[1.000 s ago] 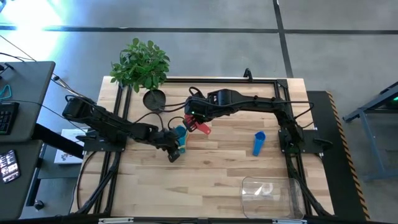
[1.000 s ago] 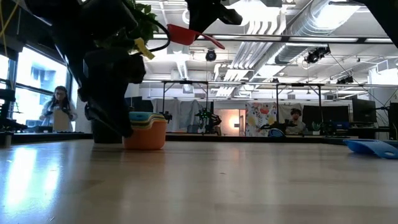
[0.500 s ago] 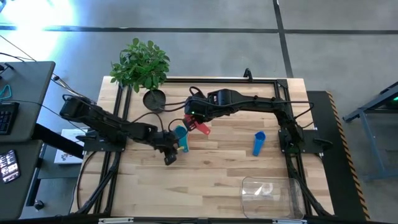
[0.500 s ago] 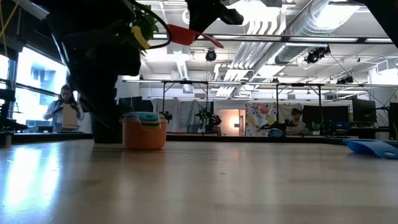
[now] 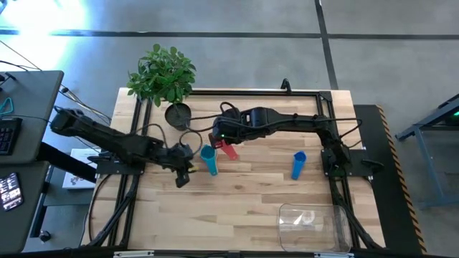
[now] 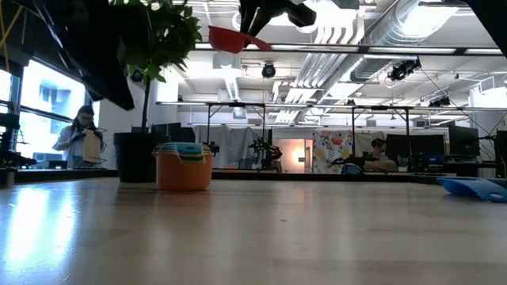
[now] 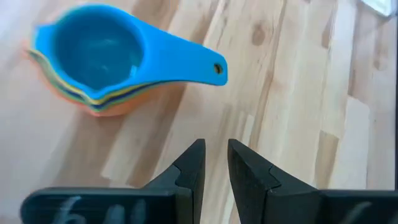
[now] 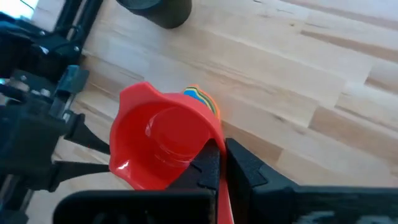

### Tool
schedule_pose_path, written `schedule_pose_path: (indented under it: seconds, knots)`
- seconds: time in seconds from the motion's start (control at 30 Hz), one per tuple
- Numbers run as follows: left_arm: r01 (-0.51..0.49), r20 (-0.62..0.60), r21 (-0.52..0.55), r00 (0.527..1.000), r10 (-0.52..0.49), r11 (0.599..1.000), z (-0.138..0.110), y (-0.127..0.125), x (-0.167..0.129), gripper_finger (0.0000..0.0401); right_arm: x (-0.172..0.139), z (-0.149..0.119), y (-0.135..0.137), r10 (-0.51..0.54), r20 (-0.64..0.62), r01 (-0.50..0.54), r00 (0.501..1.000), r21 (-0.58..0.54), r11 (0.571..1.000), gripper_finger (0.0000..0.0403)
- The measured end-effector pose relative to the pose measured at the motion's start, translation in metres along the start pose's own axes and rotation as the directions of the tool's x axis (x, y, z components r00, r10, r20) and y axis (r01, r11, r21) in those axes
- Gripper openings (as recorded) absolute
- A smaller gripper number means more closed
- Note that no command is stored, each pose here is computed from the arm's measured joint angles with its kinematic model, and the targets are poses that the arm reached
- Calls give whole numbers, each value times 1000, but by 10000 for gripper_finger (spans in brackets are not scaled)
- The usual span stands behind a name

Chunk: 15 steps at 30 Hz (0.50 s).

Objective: Nest measuring cups in basket
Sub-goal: Stack the pink measuring cup on the light blue measuring cup

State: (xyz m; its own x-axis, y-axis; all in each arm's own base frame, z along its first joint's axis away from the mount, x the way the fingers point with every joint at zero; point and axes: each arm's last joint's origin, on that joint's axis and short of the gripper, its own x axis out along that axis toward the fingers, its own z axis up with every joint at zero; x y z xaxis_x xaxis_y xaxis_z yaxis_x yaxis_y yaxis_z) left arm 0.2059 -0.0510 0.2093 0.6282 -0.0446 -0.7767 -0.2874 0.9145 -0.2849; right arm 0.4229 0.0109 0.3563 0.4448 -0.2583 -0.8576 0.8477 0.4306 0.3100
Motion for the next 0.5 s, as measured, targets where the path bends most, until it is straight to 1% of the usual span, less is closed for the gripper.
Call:
schedule_pose_path:
  seconds: [0.13,0.3,0.37,0.5]
  knots:
    - [5,49,6,999,-5,1000,0,3,-18,58,-2,-6,5,22,12,-23,1000,48,999,0]
    - [49,114,13,992,-50,999,1,6,-40,58,-6,-13,16,63,105,-73,992,93,993,0]
    - [66,138,12,988,-67,998,0,8,-49,58,-3,-16,21,84,127,-97,988,95,991,0]
    - [104,193,8,976,-104,995,-1,11,-64,58,10,-20,31,106,170,-130,980,139,982,0]
